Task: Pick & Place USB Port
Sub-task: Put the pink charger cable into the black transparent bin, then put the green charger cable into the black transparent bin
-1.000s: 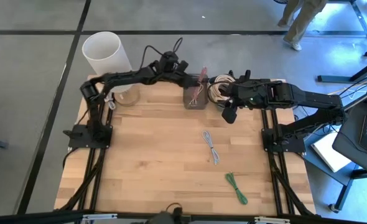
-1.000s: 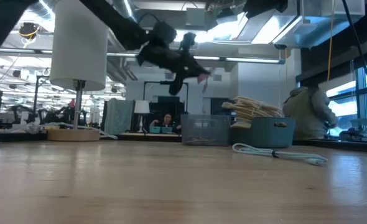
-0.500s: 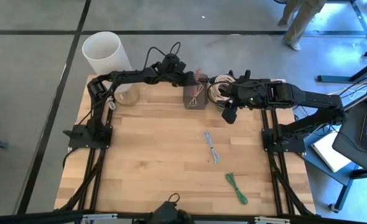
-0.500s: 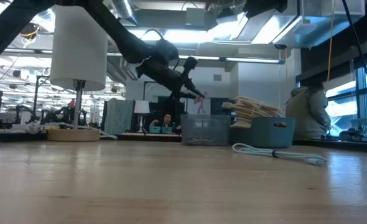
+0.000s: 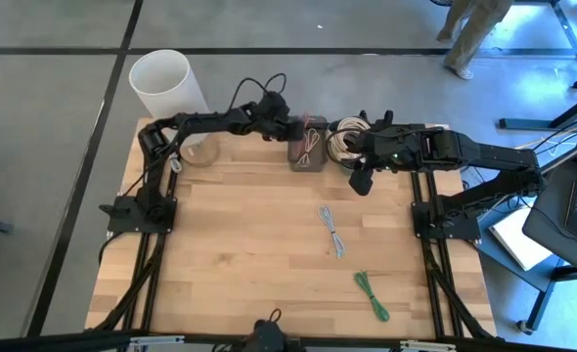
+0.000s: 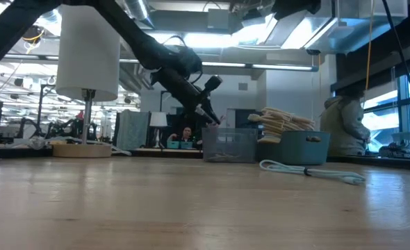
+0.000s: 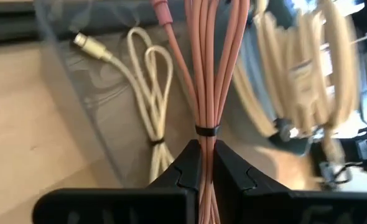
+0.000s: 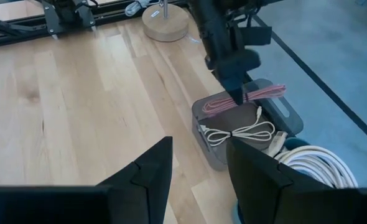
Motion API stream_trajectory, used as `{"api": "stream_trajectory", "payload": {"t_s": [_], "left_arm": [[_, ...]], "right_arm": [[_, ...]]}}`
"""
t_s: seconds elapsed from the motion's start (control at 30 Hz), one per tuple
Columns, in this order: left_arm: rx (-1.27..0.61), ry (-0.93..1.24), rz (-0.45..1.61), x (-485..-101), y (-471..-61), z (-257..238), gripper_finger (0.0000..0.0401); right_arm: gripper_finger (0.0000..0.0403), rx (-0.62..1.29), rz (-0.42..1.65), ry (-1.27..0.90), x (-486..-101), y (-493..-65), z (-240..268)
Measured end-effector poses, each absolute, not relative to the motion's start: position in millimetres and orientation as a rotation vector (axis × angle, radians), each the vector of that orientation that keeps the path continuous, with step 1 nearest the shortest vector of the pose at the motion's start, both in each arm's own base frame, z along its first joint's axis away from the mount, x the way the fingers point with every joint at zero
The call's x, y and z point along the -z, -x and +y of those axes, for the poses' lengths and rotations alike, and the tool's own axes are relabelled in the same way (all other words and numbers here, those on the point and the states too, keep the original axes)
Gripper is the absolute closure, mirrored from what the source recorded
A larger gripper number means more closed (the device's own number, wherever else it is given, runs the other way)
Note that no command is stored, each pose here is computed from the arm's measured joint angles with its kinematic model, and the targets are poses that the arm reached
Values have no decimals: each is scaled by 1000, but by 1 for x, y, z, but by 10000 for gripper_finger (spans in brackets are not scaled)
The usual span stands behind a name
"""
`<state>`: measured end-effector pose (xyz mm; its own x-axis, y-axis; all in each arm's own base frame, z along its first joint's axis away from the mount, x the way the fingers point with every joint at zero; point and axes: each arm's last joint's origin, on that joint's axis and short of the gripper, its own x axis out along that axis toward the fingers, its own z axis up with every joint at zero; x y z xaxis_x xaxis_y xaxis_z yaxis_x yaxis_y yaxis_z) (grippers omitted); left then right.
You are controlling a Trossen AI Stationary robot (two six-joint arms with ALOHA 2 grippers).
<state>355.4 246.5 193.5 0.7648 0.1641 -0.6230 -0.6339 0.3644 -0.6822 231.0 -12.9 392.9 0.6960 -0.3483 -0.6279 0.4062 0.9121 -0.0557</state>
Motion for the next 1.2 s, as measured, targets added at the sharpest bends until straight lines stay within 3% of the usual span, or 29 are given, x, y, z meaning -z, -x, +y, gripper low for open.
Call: {"api": "stream_trajectory", "payload": {"t_s": [0.43,0.7,1.2], "left_arm": [[-550,1078,620,-162,-367,234,387],[-528,1051,592,-165,-368,237,386],[-485,1014,510,-172,-373,240,262]], "right_arm": [[247,357,688,-145,-392,-232,-11],[247,345,690,-133,-392,-232,-11],[247,323,685,-139,-393,-232,-10]]}}
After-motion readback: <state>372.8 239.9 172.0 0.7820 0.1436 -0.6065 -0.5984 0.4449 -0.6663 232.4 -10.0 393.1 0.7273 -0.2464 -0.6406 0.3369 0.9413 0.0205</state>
